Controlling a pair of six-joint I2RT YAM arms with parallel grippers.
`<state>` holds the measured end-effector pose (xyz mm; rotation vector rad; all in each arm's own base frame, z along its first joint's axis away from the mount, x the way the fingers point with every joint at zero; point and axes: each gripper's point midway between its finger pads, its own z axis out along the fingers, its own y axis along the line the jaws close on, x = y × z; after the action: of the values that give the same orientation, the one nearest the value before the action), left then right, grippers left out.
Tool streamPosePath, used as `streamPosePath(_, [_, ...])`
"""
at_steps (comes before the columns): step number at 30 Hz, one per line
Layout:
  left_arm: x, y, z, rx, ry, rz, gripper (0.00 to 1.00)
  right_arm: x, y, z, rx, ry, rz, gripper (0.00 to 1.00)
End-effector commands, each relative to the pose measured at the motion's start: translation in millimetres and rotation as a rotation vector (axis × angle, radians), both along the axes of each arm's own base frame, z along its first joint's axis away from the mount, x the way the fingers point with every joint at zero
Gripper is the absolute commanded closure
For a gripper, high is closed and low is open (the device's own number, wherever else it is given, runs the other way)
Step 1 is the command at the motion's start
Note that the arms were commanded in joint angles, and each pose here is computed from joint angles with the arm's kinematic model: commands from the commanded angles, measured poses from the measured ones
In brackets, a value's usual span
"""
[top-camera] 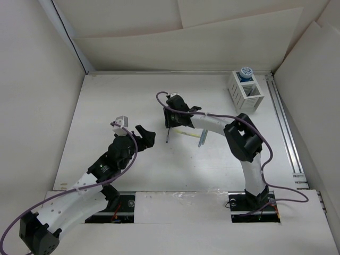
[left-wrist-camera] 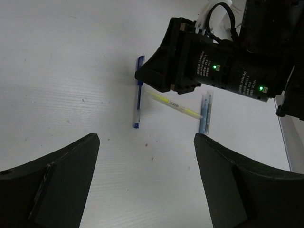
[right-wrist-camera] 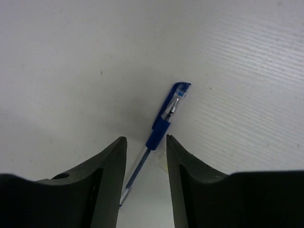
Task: Sort the stationery into containers
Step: Pick up the pen from the center of the board.
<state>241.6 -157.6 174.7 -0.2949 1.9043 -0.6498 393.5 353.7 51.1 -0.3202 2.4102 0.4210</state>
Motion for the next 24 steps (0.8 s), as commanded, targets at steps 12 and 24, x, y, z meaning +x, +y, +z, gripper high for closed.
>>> streamPosePath(12, [-1, 2, -5, 0.000, -0.004, 0.003, 0.22, 36, -3, 6, -0.051, -0.070, -0.142, 0.61])
streamPosePath(24, [-2, -1, -3, -0.002, -0.010, -0.017, 0.22, 42, 4, -8, -0.064, -0.055, -0.127, 0.68])
